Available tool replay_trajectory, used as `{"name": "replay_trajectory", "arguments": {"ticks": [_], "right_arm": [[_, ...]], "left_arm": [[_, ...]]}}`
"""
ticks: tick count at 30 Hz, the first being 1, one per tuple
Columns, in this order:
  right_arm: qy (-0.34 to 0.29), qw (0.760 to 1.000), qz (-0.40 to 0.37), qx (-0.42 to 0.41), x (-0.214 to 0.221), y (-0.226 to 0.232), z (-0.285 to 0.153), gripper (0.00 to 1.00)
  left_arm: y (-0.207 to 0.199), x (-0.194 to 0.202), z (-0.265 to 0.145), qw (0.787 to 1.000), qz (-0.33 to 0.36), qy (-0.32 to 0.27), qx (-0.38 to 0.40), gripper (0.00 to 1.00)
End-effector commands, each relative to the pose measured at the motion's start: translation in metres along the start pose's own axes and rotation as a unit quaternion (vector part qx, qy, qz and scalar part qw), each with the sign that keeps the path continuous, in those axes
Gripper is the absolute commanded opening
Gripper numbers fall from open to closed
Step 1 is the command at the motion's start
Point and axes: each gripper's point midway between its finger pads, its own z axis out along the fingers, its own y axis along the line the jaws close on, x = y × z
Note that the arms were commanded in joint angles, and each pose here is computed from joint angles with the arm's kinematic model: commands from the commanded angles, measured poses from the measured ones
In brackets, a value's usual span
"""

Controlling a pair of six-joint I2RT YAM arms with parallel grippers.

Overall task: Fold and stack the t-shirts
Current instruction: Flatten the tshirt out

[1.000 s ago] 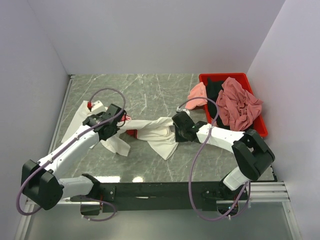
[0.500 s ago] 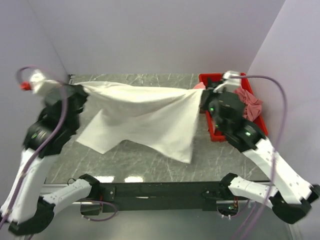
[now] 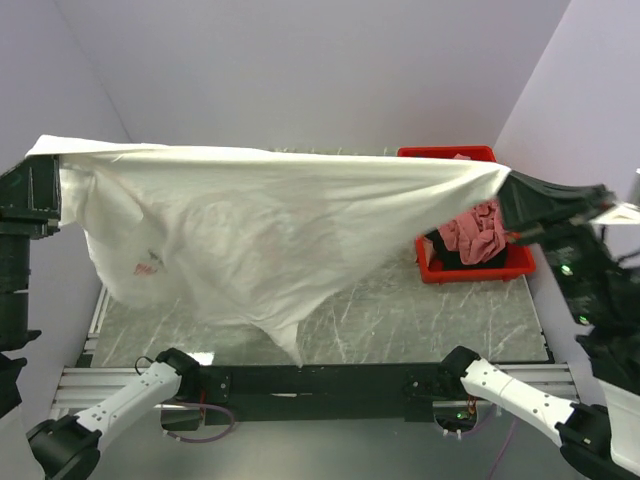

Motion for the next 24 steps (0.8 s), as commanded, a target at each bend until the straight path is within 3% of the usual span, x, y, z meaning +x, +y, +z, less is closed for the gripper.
{"name": "replay_trajectory", "arguments": {"ticks": [1,4,8,11,16,17,18,19,20,21,22,23,24], "right_arm": [[-0.053,0.999,-0.006,0.006,-0.047,-0.006,-0.028,0.00],[-0.047,0.999,0.001,-0.013,-0.047,0.001,-0.030,0.00],[-0.023,1.000,0.003,-0.002,-0.030,0.000,-0.017,0.00],[0.012,0.999,-0.003,0.040,0.005,-0.013,0.006,0.00],[0.124,0.974,-0.047,0.181,0.131,-0.066,0.055,0.00],[0.119,0.970,-0.039,0.210,0.146,-0.082,0.068,0.00],[0.174,0.956,-0.059,0.228,0.206,-0.104,0.081,0.00],[0.216,0.960,-0.044,0.173,0.240,-0.096,0.094,0.00],[0.221,0.955,-0.014,0.199,0.258,-0.121,0.105,0.00],[0.273,0.939,-0.005,0.209,0.310,-0.140,0.116,0.00],[0.290,0.933,0.004,0.211,0.329,-0.148,0.124,0.09],[0.315,0.920,0.000,0.234,0.347,-0.161,0.124,0.20],[0.335,0.908,-0.004,0.253,0.363,-0.174,0.137,0.30]], "left_arm": [[-0.021,-0.053,-0.001,0.997,0.008,-0.080,0.022,0.01],[-0.021,-0.061,0.005,0.995,0.018,-0.095,0.009,0.01],[-0.009,-0.042,0.029,0.994,0.038,-0.098,-0.029,0.01],[0.021,0.011,0.076,0.987,0.087,-0.076,-0.108,0.01],[0.113,0.126,0.145,0.941,0.207,-0.021,-0.268,0.01],[0.137,0.179,0.174,0.941,0.221,0.045,-0.252,0.01],[0.178,0.187,0.188,0.932,0.223,0.058,-0.280,0.01],[0.200,0.210,0.202,0.931,0.216,0.081,-0.283,0.03],[0.244,0.265,0.216,0.915,0.235,0.141,-0.298,0.17],[0.259,0.285,0.227,0.908,0.246,0.167,-0.295,0.46],[0.274,0.309,0.233,0.896,0.267,0.203,-0.291,0.99],[0.321,0.365,0.222,0.856,0.288,0.284,-0.321,0.99],[0.315,0.364,0.237,0.858,0.286,0.282,-0.320,0.99]]}}
